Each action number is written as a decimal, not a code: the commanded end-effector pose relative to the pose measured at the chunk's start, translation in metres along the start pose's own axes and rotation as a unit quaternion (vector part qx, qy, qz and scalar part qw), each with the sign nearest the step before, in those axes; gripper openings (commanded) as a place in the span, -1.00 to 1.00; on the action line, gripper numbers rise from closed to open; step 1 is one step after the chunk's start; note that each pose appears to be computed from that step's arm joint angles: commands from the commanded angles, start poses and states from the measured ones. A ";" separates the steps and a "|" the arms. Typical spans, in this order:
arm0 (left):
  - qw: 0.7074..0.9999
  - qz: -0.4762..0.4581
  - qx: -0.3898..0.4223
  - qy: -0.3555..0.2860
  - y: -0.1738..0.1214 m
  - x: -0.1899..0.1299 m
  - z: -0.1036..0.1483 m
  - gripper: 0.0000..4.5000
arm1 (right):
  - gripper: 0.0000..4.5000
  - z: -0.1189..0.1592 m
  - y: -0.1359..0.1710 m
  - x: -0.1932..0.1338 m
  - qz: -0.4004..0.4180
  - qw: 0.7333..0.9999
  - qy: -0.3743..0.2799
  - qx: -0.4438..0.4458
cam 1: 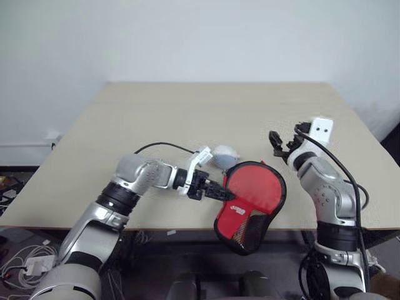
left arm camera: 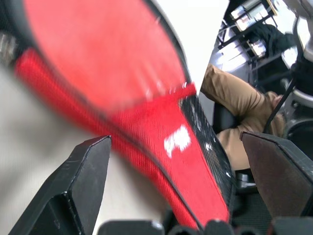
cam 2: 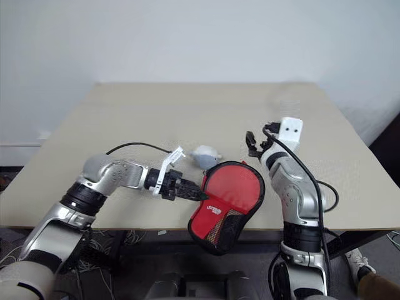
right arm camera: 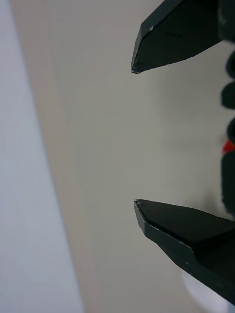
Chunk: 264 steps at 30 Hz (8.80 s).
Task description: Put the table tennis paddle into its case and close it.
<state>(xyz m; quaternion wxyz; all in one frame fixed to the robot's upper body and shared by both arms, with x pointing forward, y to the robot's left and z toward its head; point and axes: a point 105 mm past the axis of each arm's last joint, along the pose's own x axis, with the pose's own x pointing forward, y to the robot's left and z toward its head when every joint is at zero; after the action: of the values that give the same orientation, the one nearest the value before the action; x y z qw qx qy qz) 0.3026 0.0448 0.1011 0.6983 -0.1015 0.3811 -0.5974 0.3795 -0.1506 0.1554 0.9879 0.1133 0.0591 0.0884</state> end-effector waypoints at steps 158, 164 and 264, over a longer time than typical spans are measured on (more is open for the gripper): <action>0.967 0.084 0.222 0.099 0.041 0.087 -0.052 1.00 | -0.84 -0.105 0.013 -0.229 0.209 0.923 0.316 -0.066; 0.967 0.084 0.221 0.099 0.041 0.087 -0.053 1.00 | -0.84 -0.117 0.038 -0.244 0.288 0.897 0.334 -0.041; 0.976 0.121 0.181 -0.027 0.048 -0.051 -0.033 1.00 | -0.98 0.007 0.003 0.024 0.048 0.998 0.018 0.031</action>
<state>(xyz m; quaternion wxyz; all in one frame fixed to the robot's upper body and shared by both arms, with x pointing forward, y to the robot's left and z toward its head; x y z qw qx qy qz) 0.3175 0.1165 0.0655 0.7825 0.0530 0.2670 -0.5599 0.3881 -0.1308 0.1224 0.9635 0.1340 0.1482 0.1784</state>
